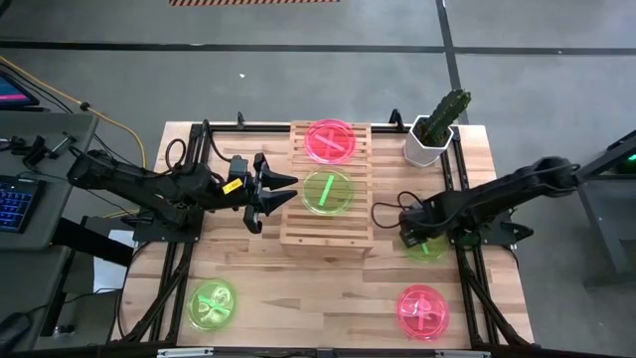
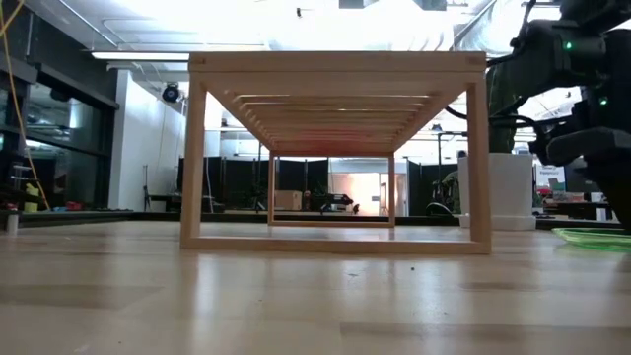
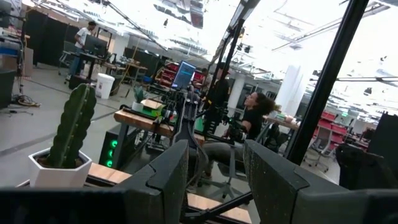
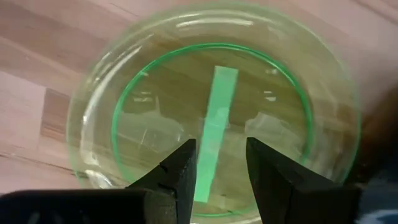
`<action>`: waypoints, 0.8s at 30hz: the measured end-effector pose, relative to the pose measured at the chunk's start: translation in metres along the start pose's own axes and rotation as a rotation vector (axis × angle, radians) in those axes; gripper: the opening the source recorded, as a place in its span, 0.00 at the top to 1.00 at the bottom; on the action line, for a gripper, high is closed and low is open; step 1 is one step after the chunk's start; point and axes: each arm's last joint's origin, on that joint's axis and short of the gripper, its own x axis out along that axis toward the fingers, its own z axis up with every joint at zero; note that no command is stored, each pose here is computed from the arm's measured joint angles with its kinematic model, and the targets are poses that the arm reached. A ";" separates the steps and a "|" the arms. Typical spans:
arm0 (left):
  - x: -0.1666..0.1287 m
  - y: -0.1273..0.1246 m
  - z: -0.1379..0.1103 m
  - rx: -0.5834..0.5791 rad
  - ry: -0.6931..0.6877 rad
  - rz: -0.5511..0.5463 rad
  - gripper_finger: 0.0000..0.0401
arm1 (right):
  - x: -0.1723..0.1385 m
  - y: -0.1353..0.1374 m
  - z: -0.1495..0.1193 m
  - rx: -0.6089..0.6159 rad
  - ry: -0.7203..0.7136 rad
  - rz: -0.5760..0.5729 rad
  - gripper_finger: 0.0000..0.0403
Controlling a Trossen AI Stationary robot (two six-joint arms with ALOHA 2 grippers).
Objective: Place and stack plates onto a shelf
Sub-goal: Stack the top green transparent plate on top of the other green transparent plate on the shelf
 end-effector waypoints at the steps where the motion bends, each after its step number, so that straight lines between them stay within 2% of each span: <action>1: 0.000 0.000 0.000 0.000 0.000 0.000 0.64 | 0.001 0.001 0.000 -0.005 -0.003 0.001 0.70; 12: 0.000 0.000 0.000 0.000 0.000 0.000 0.64 | 0.010 0.012 0.003 -0.017 -0.061 0.016 0.70; 19: 0.000 0.000 0.000 -0.001 0.000 0.000 0.64 | 0.009 0.027 0.009 -0.022 -0.161 0.146 0.70; 24: 0.000 0.000 0.000 -0.001 -0.001 0.000 0.64 | 0.005 0.039 0.013 -0.095 -0.242 0.269 0.70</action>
